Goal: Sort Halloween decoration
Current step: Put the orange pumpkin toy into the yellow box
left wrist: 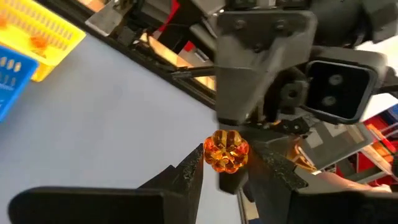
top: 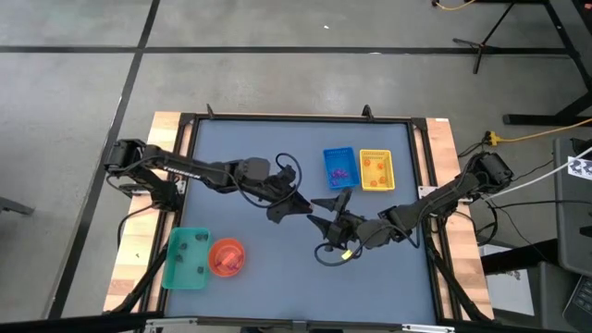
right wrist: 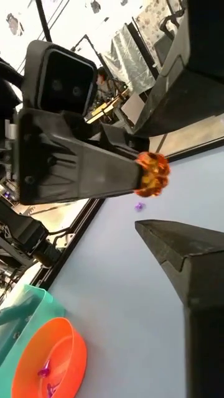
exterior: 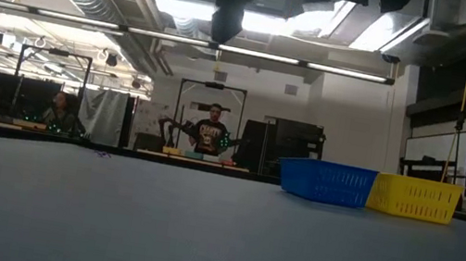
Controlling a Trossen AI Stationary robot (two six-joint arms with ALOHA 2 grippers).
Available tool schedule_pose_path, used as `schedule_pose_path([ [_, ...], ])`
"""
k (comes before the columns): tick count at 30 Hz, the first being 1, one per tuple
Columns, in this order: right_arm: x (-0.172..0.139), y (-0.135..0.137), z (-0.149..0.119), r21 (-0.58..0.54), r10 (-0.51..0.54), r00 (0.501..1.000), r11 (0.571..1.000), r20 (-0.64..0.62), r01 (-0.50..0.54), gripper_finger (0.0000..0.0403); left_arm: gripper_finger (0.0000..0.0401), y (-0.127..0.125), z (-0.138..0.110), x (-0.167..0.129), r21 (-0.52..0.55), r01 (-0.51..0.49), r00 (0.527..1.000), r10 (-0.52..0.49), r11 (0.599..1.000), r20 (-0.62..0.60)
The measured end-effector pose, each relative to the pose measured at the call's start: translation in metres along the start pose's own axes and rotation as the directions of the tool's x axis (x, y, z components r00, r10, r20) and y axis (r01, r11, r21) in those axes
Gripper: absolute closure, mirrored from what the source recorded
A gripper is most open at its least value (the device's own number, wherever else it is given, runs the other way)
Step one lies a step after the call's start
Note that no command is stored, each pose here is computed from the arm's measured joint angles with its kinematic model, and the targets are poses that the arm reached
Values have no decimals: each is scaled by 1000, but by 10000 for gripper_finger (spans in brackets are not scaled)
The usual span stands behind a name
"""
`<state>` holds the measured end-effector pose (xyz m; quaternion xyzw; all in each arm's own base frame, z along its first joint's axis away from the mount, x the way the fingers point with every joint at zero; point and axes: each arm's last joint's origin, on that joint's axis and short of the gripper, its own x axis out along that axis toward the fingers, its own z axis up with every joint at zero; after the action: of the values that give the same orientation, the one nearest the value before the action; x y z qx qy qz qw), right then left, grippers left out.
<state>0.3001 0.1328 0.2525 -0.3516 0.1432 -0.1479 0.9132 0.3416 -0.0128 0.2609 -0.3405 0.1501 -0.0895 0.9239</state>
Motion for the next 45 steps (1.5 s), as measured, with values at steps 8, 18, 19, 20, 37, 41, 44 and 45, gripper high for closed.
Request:
schedule_pose_path([
  [8, 0, 0, 2, 14, 14, 1000, 1000, 26, -14, 169, 300, -5, -2, 1, 8, 20, 1000, -20, 1000, 7],
  [18, 0, 0, 2, 13, 38, 998, 999, 42, -39, 178, 300, -5, -1, 1, 8, 18, 1000, -18, 1000, 9],
  [19, 0, 0, 2, 12, 38, 998, 999, 42, -39, 184, 300, -5, -1, 1, 8, 18, 1000, -18, 1000, 9],
  [20, 0, 0, 2, 12, 39, 998, 999, 42, -39, 192, 300, -5, -1, 1, 8, 18, 1000, -18, 1000, 9],
  [37, 0, 0, 2, 13, 39, 998, 999, 42, -40, 304, 300, -5, -1, 1, 8, 19, 1000, -19, 1000, 8],
  [41, 0, 0, 2, 13, 39, 998, 999, 42, -40, 298, 300, -5, -1, 1, 8, 18, 1000, -19, 1000, 8],
  [44, 0, 1, 2, 9, 41, 998, 999, 39, -41, 296, 300, -5, -1, 1, 8, 18, 1000, -18, 1000, 8],
  [45, 0, 1, 2, 9, 41, 998, 999, 39, -41, 296, 300, -5, -1, 1, 9, 18, 1000, -18, 1000, 8],
])
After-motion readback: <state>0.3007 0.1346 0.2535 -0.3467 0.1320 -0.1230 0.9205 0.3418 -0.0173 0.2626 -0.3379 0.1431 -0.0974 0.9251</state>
